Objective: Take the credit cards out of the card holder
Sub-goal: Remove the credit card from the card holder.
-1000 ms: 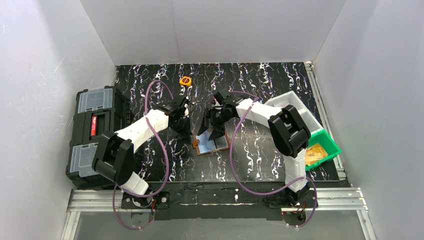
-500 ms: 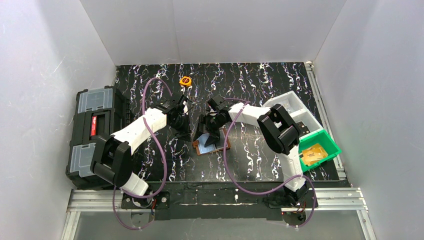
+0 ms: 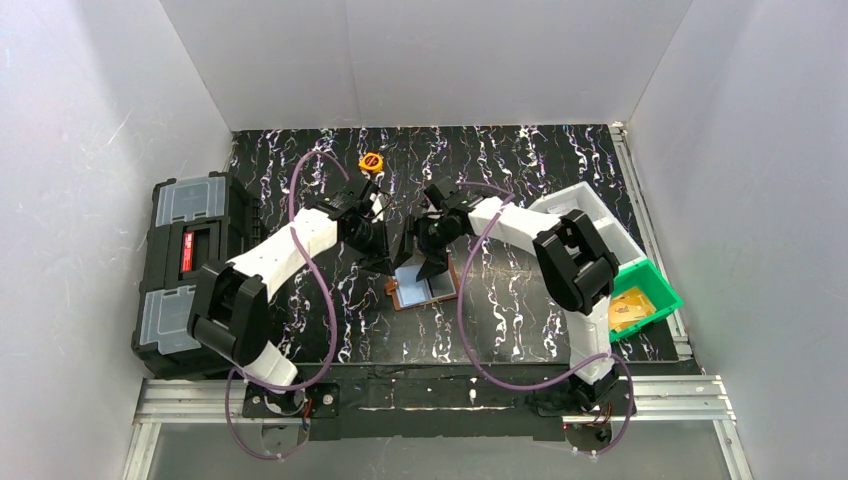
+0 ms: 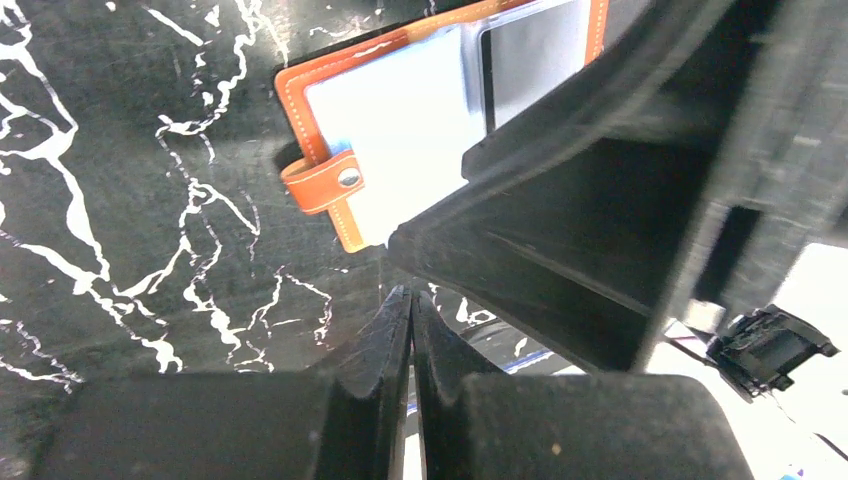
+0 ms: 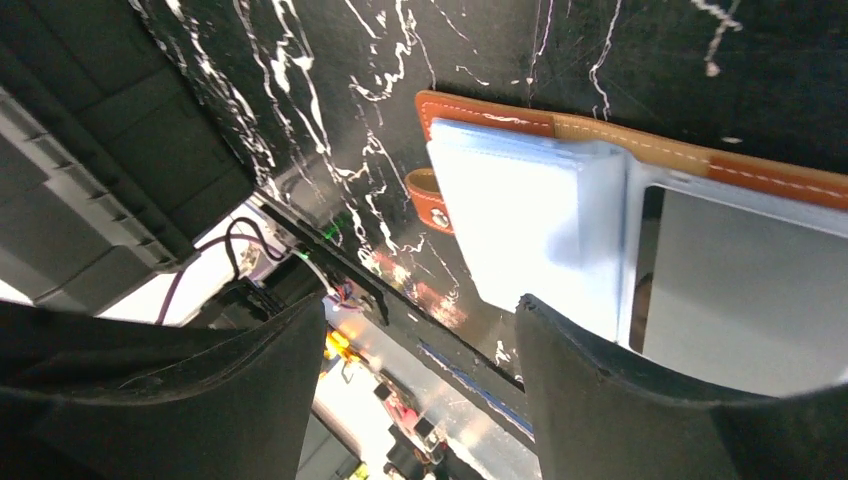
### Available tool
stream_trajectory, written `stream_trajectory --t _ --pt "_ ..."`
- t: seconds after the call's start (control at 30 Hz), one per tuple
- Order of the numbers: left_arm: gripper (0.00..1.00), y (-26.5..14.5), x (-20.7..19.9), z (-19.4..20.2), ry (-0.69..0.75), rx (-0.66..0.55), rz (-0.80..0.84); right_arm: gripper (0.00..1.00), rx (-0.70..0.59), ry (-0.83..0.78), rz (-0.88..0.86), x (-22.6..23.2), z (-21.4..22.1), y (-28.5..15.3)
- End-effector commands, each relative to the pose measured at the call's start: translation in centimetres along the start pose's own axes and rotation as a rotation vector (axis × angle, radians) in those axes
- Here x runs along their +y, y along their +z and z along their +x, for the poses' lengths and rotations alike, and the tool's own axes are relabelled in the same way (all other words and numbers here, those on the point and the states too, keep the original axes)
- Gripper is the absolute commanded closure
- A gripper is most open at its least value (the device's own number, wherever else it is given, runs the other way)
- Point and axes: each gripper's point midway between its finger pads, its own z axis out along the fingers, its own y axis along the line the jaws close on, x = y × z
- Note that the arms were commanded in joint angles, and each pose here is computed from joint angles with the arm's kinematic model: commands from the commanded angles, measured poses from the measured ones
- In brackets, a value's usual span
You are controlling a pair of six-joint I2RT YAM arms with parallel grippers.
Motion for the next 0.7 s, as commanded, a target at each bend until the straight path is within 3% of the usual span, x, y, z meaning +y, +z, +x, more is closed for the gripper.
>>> stream_trajectory --t 0.0,0.37,0.67 --pt "0.97 -0.2 -2.0 -0.4 -0.008 0.021 0.07 0.24 -0.085 -0.038 -0.036 1.5 -1.4 -3.5" --pt "0.93 3.4 -5.2 -0.6 -0.027 0.103 0.134 0.27 -0.164 0.043 0.086 -4.4 -1.9 -5.5" --pt "0.92 6.9 -6.3 -0.6 -0.038 0.16 0.143 0.58 -0.185 -0.008 0.215 -7.4 -1.7 -5.8"
